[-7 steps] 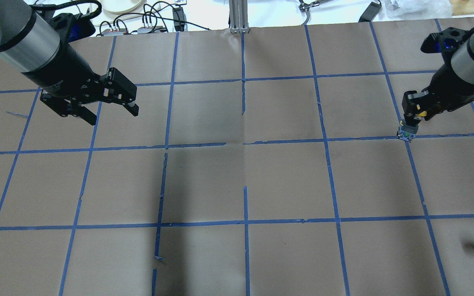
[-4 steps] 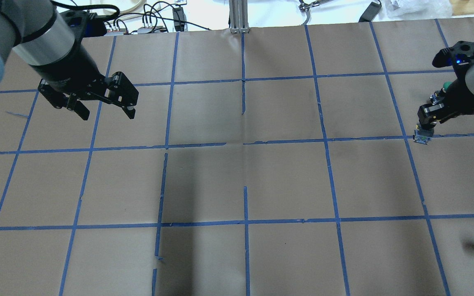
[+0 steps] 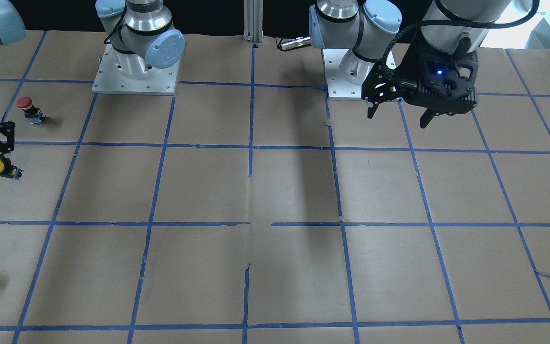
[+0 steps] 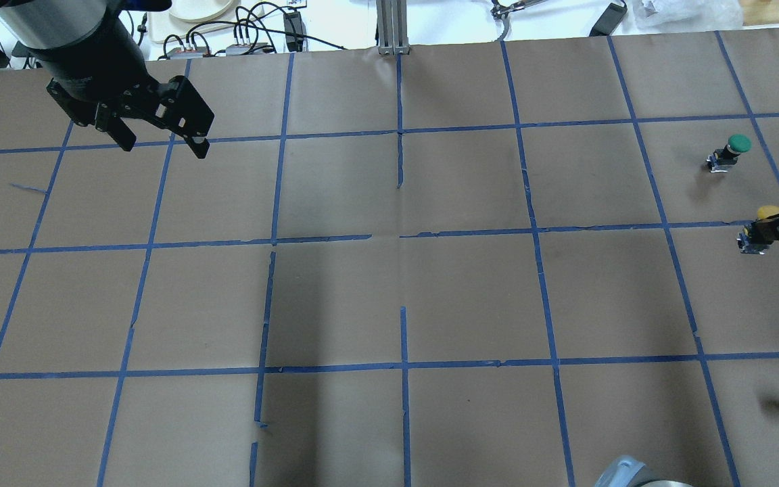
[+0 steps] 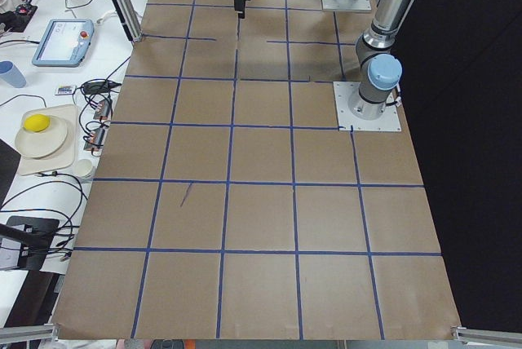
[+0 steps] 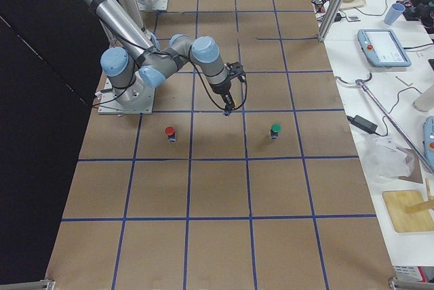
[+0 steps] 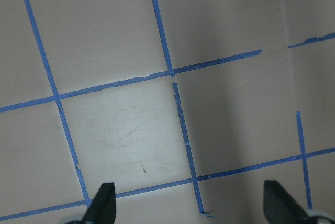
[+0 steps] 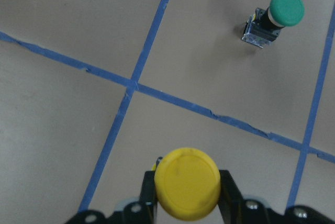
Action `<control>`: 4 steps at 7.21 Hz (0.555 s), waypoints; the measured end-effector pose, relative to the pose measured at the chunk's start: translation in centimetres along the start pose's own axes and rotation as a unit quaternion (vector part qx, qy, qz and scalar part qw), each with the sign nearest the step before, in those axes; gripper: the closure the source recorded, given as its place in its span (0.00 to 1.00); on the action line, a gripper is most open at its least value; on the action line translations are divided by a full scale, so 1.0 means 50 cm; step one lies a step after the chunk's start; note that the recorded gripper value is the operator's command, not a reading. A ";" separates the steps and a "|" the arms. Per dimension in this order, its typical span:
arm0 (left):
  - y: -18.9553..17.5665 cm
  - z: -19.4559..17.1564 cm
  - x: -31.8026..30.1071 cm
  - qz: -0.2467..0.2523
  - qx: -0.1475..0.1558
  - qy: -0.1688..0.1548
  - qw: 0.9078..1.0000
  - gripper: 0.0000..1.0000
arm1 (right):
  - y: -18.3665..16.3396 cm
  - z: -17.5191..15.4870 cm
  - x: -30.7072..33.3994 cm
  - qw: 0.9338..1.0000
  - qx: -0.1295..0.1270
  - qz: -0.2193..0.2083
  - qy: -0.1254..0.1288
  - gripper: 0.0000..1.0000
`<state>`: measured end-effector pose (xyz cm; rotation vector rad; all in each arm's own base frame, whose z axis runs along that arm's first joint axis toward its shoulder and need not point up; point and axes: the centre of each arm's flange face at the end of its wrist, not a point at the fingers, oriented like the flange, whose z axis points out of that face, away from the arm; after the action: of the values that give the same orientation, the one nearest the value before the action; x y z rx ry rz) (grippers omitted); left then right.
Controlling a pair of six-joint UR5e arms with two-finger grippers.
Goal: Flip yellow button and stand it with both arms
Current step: 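Carry the button with the right gripper beside the green button while the left gripper withdraws, then lower the button upright onto the table and open the right gripper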
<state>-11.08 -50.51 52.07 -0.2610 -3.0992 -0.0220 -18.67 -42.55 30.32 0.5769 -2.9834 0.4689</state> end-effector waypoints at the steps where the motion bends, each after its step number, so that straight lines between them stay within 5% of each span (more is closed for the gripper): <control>1: 0.002 -0.001 -0.007 -0.015 0.001 0.001 1.000 0.01 | 0.029 0.025 0.024 1.000 0.004 -0.007 -0.008 0.92; 4: 0.002 0.006 -0.010 -0.041 -0.001 0.002 0.999 0.01 | 0.101 0.109 0.096 1.000 0.017 -0.013 -0.021 0.92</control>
<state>-10.59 -50.51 51.77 -0.1336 -3.1042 -0.0289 -25.04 -41.48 24.28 0.6362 -3.0080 0.5140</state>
